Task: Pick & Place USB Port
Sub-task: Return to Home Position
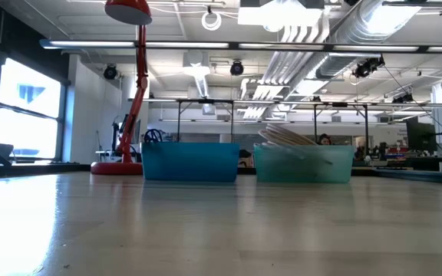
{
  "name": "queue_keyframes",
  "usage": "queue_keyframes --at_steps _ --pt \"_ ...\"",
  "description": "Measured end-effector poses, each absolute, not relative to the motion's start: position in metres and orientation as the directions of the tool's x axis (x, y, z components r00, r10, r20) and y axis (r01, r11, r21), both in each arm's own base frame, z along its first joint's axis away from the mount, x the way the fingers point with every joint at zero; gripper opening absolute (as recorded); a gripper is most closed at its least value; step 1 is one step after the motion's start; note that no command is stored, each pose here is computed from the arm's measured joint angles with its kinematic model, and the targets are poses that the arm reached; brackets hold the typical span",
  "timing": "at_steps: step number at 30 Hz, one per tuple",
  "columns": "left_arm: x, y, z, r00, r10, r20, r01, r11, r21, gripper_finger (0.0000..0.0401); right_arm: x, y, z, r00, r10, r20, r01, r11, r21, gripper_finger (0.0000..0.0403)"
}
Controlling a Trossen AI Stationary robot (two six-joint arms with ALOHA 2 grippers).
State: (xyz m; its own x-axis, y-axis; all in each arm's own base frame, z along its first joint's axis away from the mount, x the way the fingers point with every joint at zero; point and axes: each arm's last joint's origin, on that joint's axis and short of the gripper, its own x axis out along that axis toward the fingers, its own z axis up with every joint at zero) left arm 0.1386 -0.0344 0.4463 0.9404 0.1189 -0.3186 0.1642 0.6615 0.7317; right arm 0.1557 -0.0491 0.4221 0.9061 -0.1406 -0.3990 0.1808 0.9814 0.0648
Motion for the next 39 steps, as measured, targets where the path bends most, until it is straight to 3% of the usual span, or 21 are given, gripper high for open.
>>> queue_keyframes --at_steps 4,11,21,27,39 --pt "0.136 -0.034 0.449 0.949 0.106 -0.297 0.157 0.659 0.736 0.0010 0.133 -0.038 0.430 0.929 -0.118 -0.352 0.148 0.987 0.059 0.0132" --pt "0.128 -0.033 0.449 0.951 0.044 -0.307 0.213 0.630 0.747 0.0015 0.097 -0.024 0.432 0.935 -0.107 -0.339 0.116 0.993 0.006 0.0011" --pt "0.105 -0.024 0.456 0.965 0.087 -0.246 0.134 0.646 0.752 0.0002 0.054 -0.014 0.427 0.925 -0.203 -0.322 0.212 0.977 -0.009 0.0002" --pt "0.078 -0.015 0.456 0.968 0.087 -0.234 0.112 0.687 0.718 0.0002 0.045 -0.011 0.396 0.940 -0.196 -0.279 0.205 0.979 0.004 0.0001" --pt "0.041 -0.001 0.446 0.986 0.108 -0.125 0.000 0.754 0.657 0.0002 0.056 -0.010 0.346 0.995 -0.069 -0.072 0.072 0.997 0.043 0.0000"
